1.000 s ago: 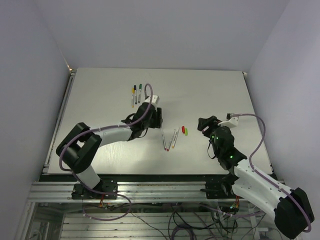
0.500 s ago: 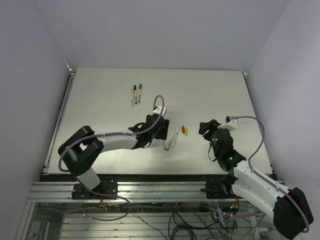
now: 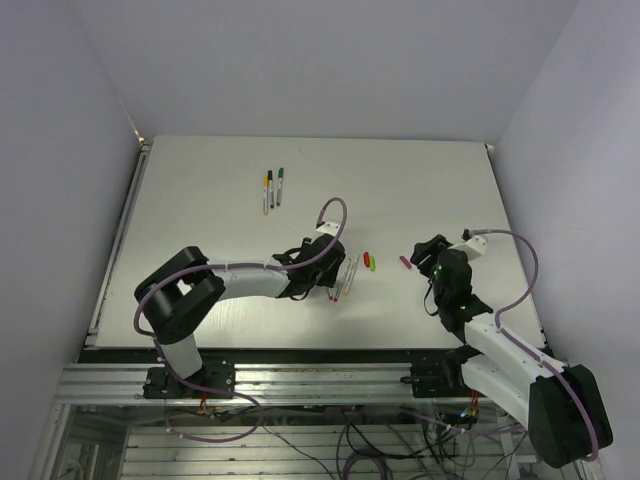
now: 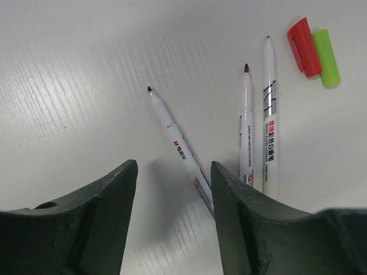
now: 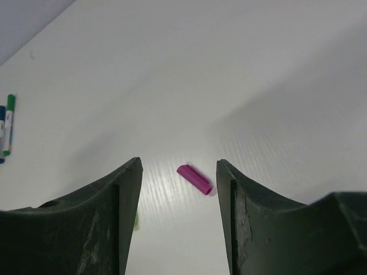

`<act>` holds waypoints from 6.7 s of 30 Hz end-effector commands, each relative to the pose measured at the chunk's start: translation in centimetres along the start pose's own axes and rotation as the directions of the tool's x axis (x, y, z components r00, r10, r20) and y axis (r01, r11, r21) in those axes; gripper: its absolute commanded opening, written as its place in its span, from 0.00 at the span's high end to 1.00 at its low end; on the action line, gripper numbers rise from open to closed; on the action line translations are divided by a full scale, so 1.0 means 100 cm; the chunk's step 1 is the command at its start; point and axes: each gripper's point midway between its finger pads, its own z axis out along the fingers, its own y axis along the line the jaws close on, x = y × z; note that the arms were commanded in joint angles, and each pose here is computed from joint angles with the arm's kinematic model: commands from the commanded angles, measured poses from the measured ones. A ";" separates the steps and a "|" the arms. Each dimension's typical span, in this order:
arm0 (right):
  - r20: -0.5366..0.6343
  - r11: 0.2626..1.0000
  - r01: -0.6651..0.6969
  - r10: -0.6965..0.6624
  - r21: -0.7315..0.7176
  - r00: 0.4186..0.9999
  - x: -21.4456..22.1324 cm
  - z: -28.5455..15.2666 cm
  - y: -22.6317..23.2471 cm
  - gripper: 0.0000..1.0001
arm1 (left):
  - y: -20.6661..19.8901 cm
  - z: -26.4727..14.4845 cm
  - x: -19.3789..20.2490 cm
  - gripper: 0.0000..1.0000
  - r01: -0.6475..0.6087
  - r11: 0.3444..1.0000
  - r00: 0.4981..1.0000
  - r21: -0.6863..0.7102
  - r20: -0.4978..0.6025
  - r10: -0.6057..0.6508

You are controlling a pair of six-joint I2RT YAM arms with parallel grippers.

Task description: Insert the pens into the pen caps

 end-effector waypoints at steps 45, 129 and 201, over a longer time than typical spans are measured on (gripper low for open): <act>-0.377 0.998 0.057 -0.051 0.006 0.925 0.048 0.048 -0.005 0.54 | -0.014 -0.022 0.068 0.93 -0.145 0.979 0.944 0.146 -0.275 0.181; -0.721 0.855 0.506 -0.282 0.110 0.633 0.137 0.006 -0.044 0.62 | -0.011 -0.086 -0.026 0.93 -0.004 0.959 1.000 0.284 -0.018 0.010; -0.538 0.920 0.389 -0.350 -0.044 0.767 0.092 0.008 0.030 1.00 | -0.020 -0.082 -0.022 0.93 0.017 0.932 0.999 0.363 0.032 -0.031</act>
